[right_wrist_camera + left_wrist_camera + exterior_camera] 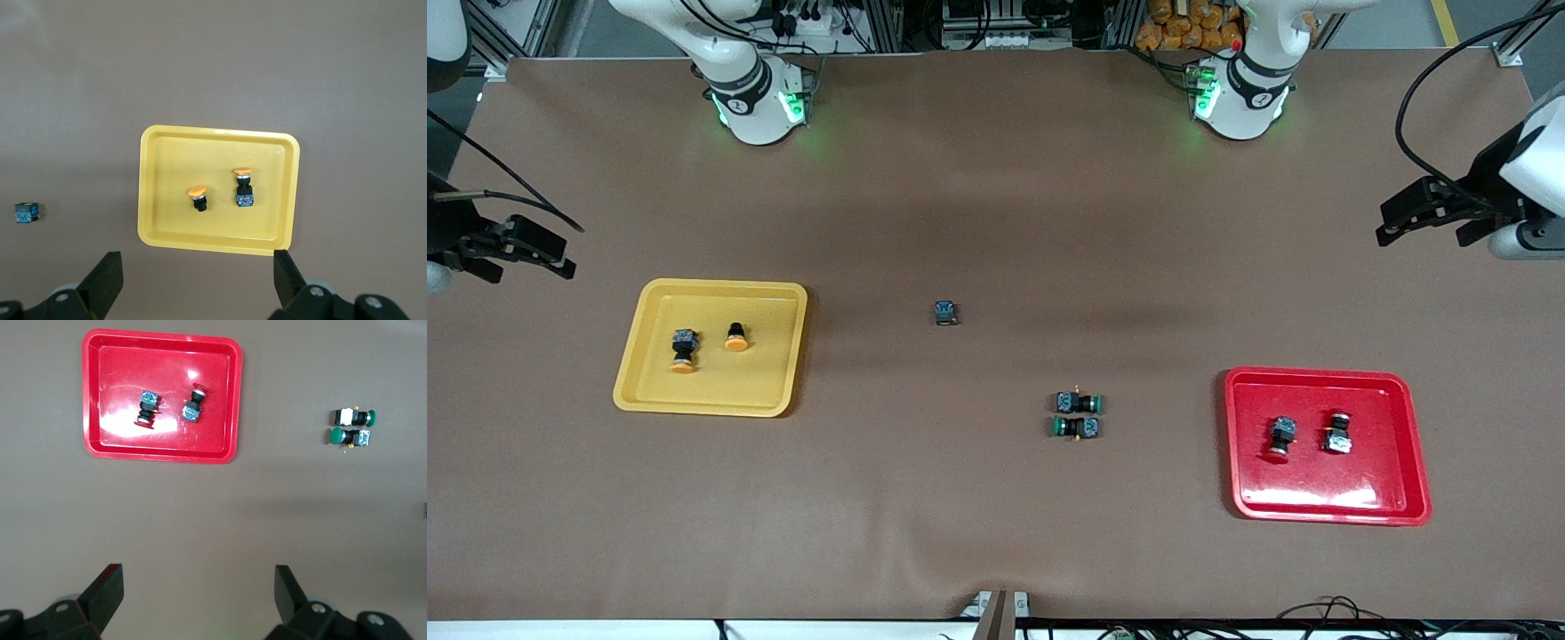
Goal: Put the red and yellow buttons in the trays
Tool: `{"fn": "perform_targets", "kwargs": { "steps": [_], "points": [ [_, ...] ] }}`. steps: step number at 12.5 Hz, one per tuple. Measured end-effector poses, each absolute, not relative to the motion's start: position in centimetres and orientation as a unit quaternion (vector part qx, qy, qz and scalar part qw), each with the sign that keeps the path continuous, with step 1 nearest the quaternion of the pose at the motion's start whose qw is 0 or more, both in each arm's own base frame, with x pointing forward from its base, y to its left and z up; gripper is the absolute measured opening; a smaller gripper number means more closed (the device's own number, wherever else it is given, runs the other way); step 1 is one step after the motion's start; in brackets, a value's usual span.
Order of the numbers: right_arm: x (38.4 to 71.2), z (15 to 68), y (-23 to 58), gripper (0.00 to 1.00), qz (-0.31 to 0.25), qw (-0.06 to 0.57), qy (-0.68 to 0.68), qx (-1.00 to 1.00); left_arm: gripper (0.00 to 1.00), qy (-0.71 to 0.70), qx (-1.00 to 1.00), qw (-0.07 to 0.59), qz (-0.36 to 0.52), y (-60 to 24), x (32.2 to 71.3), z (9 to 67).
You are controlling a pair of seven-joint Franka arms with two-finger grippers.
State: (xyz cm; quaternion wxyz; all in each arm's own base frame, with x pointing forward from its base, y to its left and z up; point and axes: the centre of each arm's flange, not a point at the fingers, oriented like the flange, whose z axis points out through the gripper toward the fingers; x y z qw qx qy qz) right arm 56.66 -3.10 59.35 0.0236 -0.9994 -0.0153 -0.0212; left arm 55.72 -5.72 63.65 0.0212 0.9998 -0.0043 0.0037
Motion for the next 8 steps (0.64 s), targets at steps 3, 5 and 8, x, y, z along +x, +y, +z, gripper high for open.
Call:
{"fn": "perform_targets", "kwargs": {
  "steps": [3, 5, 8],
  "points": [
    [57.0, 59.6, -1.2, 1.0, -0.034, 0.011, -0.025, -0.999, 1.0, 0.0, 1.0, 0.021, 0.003, -5.9, 55.7, 63.6],
    [57.2, 60.1, -0.6, 1.0, -0.044, 0.004, -0.026, -0.999, 1.0, 0.011, 1.0, 0.021, 0.002, -5.8, 55.7, 63.5],
    [57.3, 61.2, -0.8, 1.0, -0.056, -0.012, -0.028, -0.998, 1.0, 0.017, 1.0, 0.021, 0.002, -5.7, 55.7, 63.5]
  ]
}}
